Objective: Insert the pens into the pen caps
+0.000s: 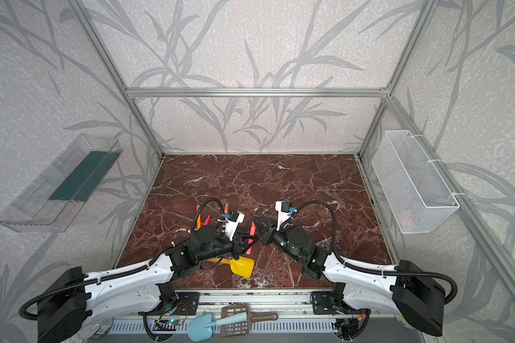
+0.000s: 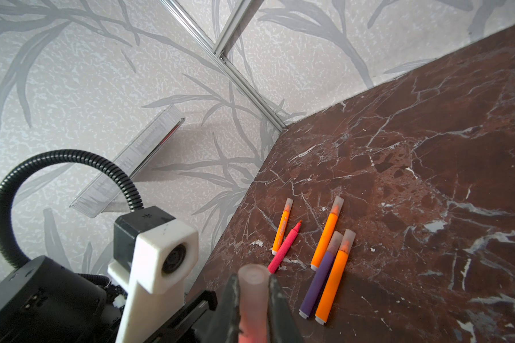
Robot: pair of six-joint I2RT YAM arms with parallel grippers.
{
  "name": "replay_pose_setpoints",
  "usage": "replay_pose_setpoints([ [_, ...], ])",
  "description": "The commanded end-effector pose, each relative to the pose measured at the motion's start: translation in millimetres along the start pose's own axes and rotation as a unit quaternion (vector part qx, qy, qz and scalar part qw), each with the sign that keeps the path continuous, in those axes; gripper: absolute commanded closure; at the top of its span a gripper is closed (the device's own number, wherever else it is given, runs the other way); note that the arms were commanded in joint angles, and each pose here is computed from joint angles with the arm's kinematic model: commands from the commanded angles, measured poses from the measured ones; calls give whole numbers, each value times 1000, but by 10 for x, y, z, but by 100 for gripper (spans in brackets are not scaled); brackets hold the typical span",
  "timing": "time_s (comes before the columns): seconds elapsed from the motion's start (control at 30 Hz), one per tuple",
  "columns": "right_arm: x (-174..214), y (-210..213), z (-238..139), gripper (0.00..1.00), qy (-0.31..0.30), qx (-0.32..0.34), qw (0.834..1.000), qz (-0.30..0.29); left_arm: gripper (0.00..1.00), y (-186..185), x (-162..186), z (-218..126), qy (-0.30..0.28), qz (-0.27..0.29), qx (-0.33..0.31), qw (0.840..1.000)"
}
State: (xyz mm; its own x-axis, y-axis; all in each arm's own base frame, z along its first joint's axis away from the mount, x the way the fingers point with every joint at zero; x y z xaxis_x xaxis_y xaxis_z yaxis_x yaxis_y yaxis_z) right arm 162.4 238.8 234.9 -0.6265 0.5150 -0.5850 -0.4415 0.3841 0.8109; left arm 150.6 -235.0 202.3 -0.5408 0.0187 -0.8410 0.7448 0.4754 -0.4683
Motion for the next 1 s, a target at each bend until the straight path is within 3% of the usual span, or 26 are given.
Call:
replay_pose_setpoints([
  [0.0, 229, 101, -39, 100, 71, -52, 996, -13, 100, -125, -275, -49, -69, 13, 39, 997],
  [0.17, 253, 87, -39, 97, 72, -47, 996, -21, 100, -128, -286, -65, -74, 11, 46, 996],
  [0.27, 245, 36, -67, 90, 63, -34, 997, -21, 100, -116, -279, -76, -74, 10, 44, 996],
  [0.5, 153, -42, -224, 65, 37, 10, 999, -33, 100, -78, -247, -76, -67, 16, 31, 997],
  [0.73, -90, 142, -418, 39, -4, 3, 998, -62, 100, -55, -161, -55, -42, 44, 29, 998],
  [0.97, -286, 257, -340, 37, -20, 77, 994, -71, 100, -41, -84, -61, -27, 76, 28, 996],
])
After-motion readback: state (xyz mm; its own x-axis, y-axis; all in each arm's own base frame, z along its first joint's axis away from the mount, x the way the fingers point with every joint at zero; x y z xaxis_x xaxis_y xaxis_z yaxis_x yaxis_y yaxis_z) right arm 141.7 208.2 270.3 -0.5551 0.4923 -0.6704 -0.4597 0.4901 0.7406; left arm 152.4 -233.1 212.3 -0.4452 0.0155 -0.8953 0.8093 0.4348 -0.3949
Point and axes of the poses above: each gripper's point midway between its finger pads, its own z axis out along the fingers, its own y axis along the line the jaws close on, x = y × z, the point moved 8 cm from there along -z, back along the fingers, and after that the axes turned 8 degrees about z, right-handed, at the moved point
